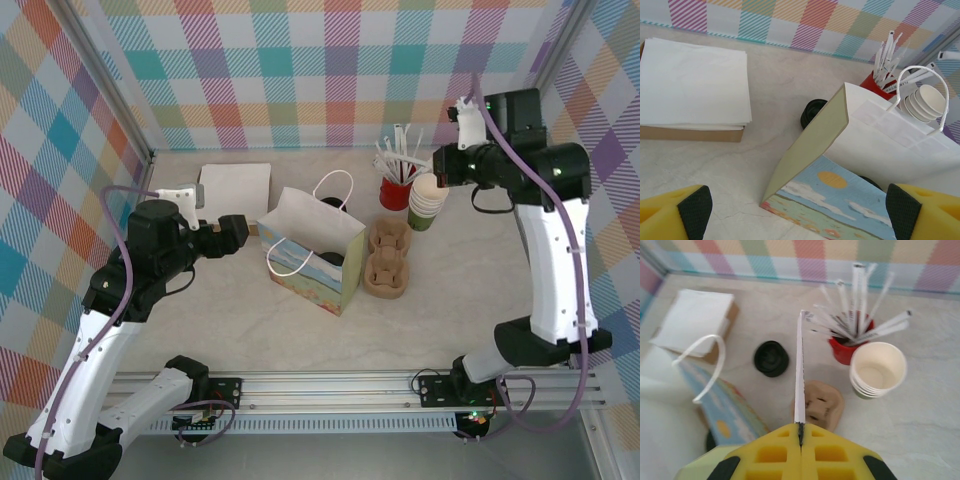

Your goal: Pack the takeout coffee

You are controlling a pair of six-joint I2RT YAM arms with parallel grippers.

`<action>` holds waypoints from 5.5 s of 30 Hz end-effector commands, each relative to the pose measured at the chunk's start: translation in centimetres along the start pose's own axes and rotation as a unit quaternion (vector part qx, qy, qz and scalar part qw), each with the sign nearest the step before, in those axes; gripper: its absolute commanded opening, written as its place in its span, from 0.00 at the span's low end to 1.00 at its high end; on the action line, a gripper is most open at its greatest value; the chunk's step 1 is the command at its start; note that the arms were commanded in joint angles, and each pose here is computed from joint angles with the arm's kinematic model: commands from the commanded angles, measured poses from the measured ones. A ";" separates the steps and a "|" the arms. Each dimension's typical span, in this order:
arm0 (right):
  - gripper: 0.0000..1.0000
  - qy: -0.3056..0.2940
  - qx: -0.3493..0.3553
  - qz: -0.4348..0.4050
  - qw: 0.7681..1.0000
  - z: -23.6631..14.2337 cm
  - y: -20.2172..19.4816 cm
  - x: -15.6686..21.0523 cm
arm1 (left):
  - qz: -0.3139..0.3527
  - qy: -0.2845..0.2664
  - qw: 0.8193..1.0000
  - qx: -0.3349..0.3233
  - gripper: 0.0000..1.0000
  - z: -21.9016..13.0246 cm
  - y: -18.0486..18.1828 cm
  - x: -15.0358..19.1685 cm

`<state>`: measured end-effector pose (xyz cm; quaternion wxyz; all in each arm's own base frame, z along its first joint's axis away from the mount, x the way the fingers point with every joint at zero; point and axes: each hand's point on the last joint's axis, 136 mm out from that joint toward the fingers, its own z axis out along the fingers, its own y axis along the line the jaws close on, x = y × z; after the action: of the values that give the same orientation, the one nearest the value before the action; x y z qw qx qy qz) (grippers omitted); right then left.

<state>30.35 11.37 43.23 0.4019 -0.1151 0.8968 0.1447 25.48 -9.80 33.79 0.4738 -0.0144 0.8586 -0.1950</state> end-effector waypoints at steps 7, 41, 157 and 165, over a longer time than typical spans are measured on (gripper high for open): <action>0.00 -0.032 -0.232 -0.022 0.972 -5.8 8.3 0.5 | -0.011 -0.013 1.000 -0.010 0.92 -0.4 0.4 -0.6; 0.27 0.166 -0.263 -0.136 0.941 10.7 18.9 5.0 | -0.017 -0.010 1.000 -0.023 0.93 -0.7 0.9 -0.3; 0.93 0.021 -0.128 -0.101 0.986 3.5 8.6 13.3 | -0.097 0.174 0.980 -0.016 0.00 23.9 21.0 -8.6; 0.94 -0.014 -0.144 -0.123 0.982 3.4 9.4 11.7 | -0.013 0.074 0.993 0.088 0.00 17.5 12.7 -14.8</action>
<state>21.26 19.64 32.18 0.3740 -0.2690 0.8613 0.2144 51.70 1.92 27.78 0.3529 -0.0358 0.9020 -0.2462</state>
